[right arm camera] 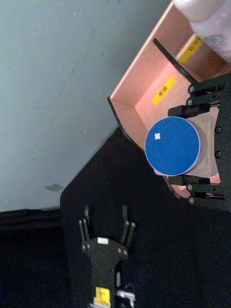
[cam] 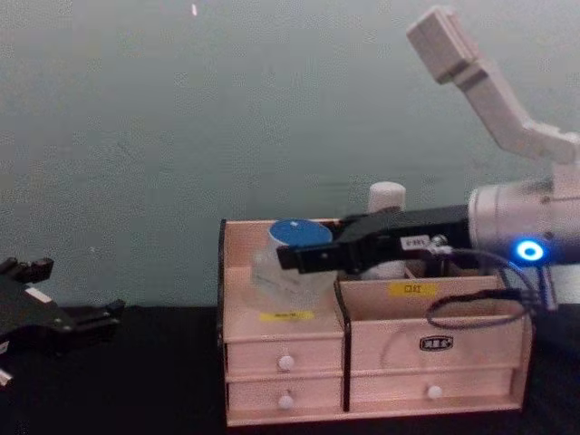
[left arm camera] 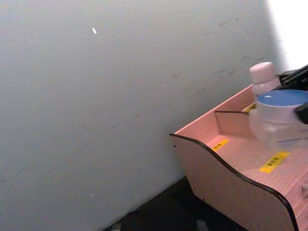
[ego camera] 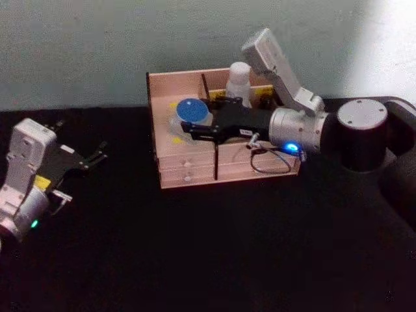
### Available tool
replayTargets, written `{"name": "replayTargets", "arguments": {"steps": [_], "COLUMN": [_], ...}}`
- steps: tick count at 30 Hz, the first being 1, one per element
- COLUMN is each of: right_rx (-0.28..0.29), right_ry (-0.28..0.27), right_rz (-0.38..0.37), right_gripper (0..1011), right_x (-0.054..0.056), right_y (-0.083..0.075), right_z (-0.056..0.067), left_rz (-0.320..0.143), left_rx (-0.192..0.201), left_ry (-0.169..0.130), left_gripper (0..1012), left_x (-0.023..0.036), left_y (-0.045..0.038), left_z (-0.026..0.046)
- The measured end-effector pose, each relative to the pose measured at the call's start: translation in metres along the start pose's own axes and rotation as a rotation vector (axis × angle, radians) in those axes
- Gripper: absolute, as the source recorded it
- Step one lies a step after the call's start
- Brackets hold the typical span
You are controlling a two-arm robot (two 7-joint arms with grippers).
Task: Pick up the facial cleanser and watermelon frost from the table and place them into the tiered storage box.
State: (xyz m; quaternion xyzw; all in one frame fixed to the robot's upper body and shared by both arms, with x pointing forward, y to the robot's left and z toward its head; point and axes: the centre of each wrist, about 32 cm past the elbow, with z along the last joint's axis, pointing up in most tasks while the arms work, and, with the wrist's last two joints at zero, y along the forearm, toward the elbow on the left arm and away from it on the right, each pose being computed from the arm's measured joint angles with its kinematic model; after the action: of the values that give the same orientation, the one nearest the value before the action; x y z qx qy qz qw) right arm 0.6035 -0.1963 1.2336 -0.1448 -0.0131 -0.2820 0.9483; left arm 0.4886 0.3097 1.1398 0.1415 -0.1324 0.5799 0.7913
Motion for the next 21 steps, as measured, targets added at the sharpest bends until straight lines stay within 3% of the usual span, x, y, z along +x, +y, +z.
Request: {"name": "replayTargets", "arguments": {"steps": [13, 21], "right_rx": [-0.017, -0.033], "right_ry": [0.031, 0.052], "right_rz": [-0.026, -0.021], "right_gripper": [715, 715], "right_x": [0.014, 0.016], "right_y": [0.026, 0.034], "right_z": [0.005, 0.003], "left_rz": [0.000, 0.000], "left_rx": [0.000, 0.000], "left_ry": [0.000, 0.000], "left_gripper": [1001, 1001], "left_x": [0.0000, 0.0000], "left_y": [0.0000, 0.0000], "left_z": [0.0000, 0.0000]}}
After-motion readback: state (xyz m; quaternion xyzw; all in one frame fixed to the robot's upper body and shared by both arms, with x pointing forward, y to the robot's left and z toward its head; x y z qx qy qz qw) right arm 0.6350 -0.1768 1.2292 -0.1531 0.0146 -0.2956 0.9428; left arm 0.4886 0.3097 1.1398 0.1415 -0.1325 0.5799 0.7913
